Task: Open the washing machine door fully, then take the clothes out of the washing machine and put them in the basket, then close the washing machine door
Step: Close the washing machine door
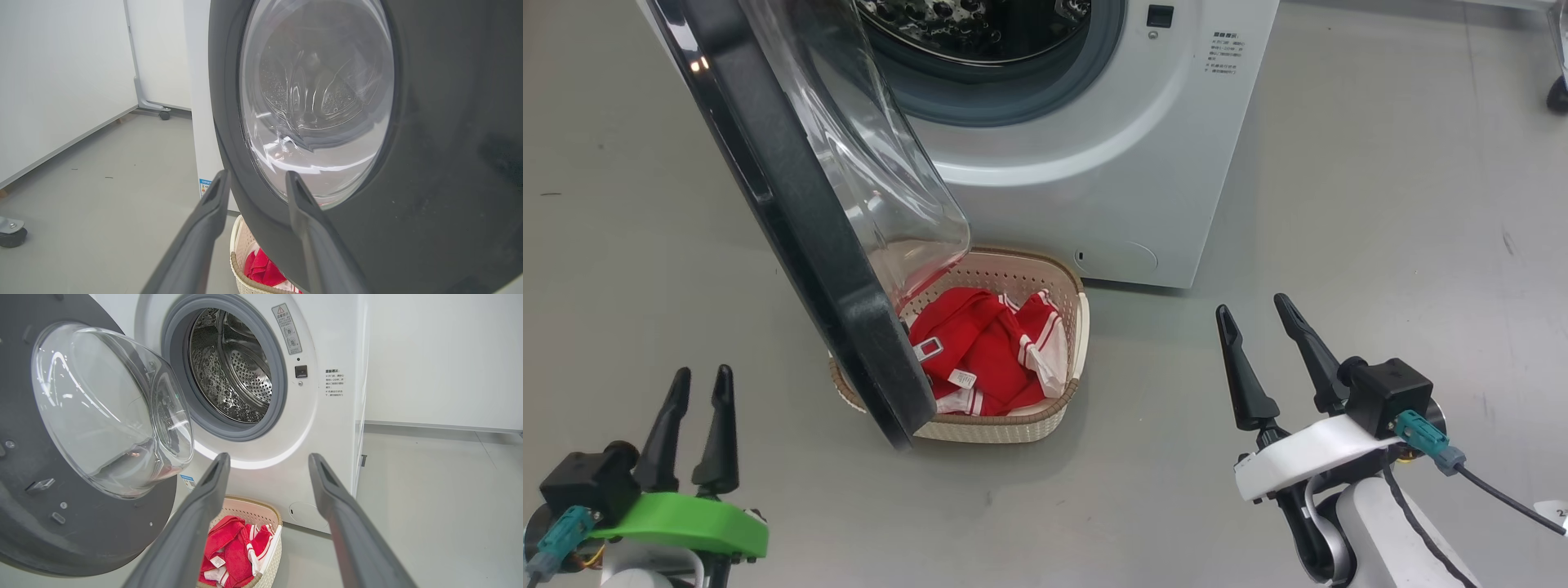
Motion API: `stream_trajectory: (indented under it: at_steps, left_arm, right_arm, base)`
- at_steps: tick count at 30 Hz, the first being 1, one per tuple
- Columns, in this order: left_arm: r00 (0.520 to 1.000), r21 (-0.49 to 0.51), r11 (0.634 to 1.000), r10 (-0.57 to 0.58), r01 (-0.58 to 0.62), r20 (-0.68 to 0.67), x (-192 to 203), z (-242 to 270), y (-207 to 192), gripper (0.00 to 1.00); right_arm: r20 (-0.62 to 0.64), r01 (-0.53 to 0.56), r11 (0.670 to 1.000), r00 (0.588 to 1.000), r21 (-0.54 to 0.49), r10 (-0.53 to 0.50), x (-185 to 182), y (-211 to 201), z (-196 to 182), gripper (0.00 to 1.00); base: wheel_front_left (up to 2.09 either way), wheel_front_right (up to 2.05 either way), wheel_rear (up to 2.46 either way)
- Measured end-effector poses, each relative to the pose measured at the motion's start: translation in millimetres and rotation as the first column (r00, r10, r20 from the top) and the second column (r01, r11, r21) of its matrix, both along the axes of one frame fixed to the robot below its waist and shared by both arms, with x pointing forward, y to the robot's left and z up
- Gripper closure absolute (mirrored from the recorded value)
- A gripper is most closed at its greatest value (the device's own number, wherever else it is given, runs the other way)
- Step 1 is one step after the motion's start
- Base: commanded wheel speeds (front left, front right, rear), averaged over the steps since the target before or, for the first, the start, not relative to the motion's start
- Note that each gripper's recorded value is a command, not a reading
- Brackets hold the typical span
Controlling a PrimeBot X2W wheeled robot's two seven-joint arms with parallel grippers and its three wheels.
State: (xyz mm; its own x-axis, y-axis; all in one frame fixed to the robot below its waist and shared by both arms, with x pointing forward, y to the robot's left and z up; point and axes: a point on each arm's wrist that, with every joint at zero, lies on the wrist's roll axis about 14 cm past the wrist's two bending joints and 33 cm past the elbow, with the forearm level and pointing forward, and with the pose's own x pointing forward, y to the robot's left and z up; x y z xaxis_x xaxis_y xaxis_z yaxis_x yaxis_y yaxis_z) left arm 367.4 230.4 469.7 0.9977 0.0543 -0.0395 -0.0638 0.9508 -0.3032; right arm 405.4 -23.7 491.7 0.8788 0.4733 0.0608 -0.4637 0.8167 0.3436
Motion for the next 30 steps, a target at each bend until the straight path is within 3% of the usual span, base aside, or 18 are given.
stream_trajectory:
  at_steps: [13,18,21,26,30]
  left_arm:
    - [1.0,-0.002,1.0,0.005,-0.005,0.006,-1.6,2.1,1.4,1.0]
    - [0.998,-0.065,0.997,0.039,-0.036,0.043,1.3,12.5,8.8,1.0]
    - [0.995,-0.157,0.986,0.064,-0.052,0.072,4.7,20.0,9.8,1.0]
    - [0.994,-0.346,0.937,0.085,-0.059,0.063,8.6,24.5,6.4,1.0]
    - [0.996,-0.572,0.819,0.078,-0.044,0.035,14.2,24.3,-7.6,1.0]
  right_arm:
    - [-0.006,-0.005,1.0,1.0,-0.005,0.005,-4.5,0.9,-1.9,0.0]
    - [-0.003,-0.012,1.0,1.0,-0.007,0.012,-6.3,2.9,-0.5,0.0]
    - [-0.002,-0.019,1.0,1.0,-0.01,0.019,-8.3,4.5,-0.3,0.0]
    - [0.003,-0.03,0.999,1.0,-0.013,0.031,-11.1,7.8,1.2,0.0]
    - [0.005,-0.033,0.999,0.999,-0.013,0.033,-11.8,8.4,2.0,0.0]
  base:
    - [0.0,0.0,0.0]
    - [0.0,0.0,0.0]
    - [0.0,0.0,0.0]
    - [0.0,0.0,0.0]
    - [0.0,0.0,0.0]
